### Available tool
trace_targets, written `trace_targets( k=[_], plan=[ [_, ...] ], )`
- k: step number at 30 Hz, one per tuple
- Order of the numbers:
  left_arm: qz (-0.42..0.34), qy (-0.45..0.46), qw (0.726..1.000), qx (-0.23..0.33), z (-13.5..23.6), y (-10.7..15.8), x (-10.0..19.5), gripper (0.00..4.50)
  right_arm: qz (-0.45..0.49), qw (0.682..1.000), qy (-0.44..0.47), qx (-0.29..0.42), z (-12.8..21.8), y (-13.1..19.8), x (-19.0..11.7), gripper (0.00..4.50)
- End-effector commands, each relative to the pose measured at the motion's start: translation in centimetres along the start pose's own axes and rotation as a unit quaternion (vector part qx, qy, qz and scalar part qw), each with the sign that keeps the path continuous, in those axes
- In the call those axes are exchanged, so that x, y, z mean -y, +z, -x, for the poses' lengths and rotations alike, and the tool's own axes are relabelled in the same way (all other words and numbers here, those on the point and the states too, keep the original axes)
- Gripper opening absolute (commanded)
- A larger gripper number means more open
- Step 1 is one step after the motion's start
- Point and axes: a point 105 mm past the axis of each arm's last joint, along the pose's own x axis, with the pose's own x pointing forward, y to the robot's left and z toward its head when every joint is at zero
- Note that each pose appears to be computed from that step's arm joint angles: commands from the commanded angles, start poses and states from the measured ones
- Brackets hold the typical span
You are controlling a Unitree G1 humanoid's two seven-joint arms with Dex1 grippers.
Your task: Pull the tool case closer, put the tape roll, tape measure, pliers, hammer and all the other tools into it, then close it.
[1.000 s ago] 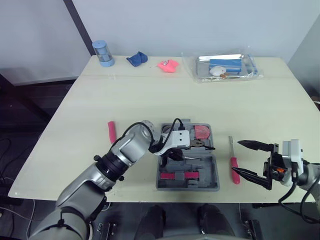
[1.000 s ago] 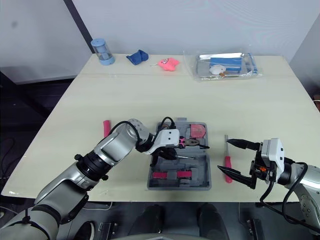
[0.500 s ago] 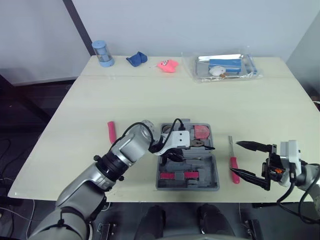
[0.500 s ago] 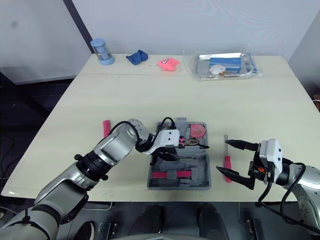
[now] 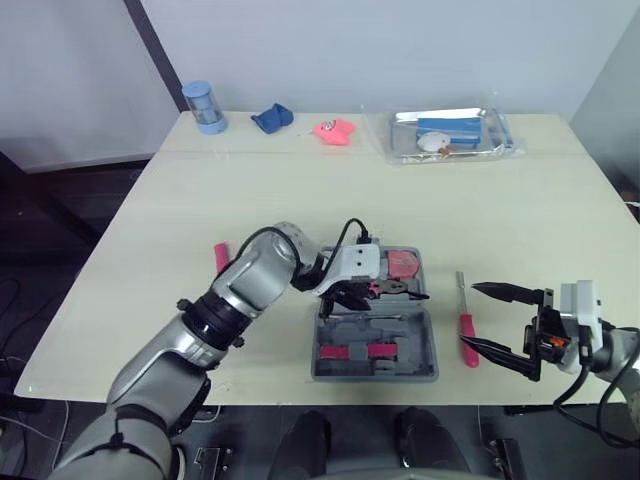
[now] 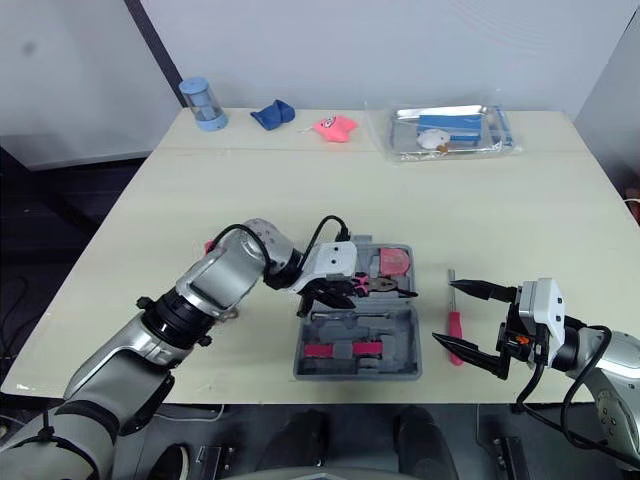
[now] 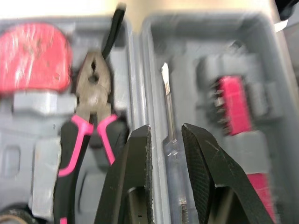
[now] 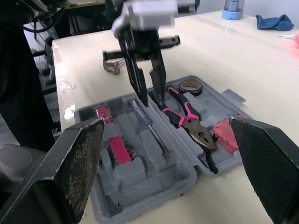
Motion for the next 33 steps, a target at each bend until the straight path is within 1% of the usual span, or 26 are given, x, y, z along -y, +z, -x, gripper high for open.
trace_targets(
  k=[1, 3, 5, 6, 9, 13, 15, 16, 17, 18, 20, 24, 33],
  plan=[
    [-0.021, 0.015, 0.998, 0.059, 1.9, 1.3, -0.6, 1.10, 0.017, 1.000, 0.002, 0.014, 0.0, 0.9, -0.2, 4.50],
    [-0.029, 0.026, 0.994, 0.100, 2.4, 1.7, -0.9, 1.10, 0.016, 1.000, 0.001, 0.015, 0.0, 0.9, -0.2, 4.50],
    [-0.046, 0.028, 0.983, 0.174, 2.8, 2.8, -0.9, 1.10, 0.016, 1.000, 0.002, 0.015, 0.0, 0.9, -0.2, 4.50],
    [-0.040, 0.033, 0.979, 0.198, 2.9, 2.9, -1.0, 1.10, 0.015, 1.000, 0.002, 0.015, 0.0, 0.9, -0.2, 4.50],
    [-0.023, 0.031, 0.973, 0.228, 2.8, 2.5, -0.8, 1.10, 0.016, 1.000, 0.002, 0.017, -0.1, 0.9, -0.1, 4.50],
    [0.009, 0.028, 0.972, 0.232, 2.1, -0.2, -0.7, 1.10, 0.016, 1.000, 0.001, 0.019, -0.1, 0.9, 0.0, 4.50],
    [0.009, 0.029, 0.973, 0.229, 1.9, -1.2, -0.7, 1.10, 0.016, 1.000, 0.000, 0.020, -0.1, 0.9, 0.0, 4.50],
    [0.006, 0.030, 0.973, 0.229, 1.8, -1.5, -0.7, 0.61, 0.016, 1.000, 0.000, 0.020, -0.1, 0.9, 0.0, 4.50],
    [0.010, 0.029, 0.973, 0.229, 1.6, -2.1, -0.7, 0.45, 0.016, 1.000, 0.000, 0.020, -0.1, 1.0, 0.0, 4.50],
    [0.012, 0.028, 0.974, 0.225, 1.3, -2.7, -0.6, 0.05, 0.016, 1.000, -0.001, 0.020, -0.1, 1.0, 0.0, 4.50],
    [0.015, 0.027, 0.976, 0.217, 0.7, -3.7, -0.6, 0.05, 0.017, 1.000, -0.001, 0.020, -0.1, 1.0, 0.1, 4.50],
    [0.009, 0.021, 0.980, 0.200, -0.5, -4.8, -0.3, 0.05, 0.018, 1.000, -0.001, 0.021, 0.0, 1.1, 0.1, 4.50],
    [-0.001, 0.003, 0.981, 0.192, -1.9, -5.2, 0.4, 0.05, 0.019, 1.000, 0.000, 0.018, 0.1, 1.0, 0.1, 4.50]
  ],
)
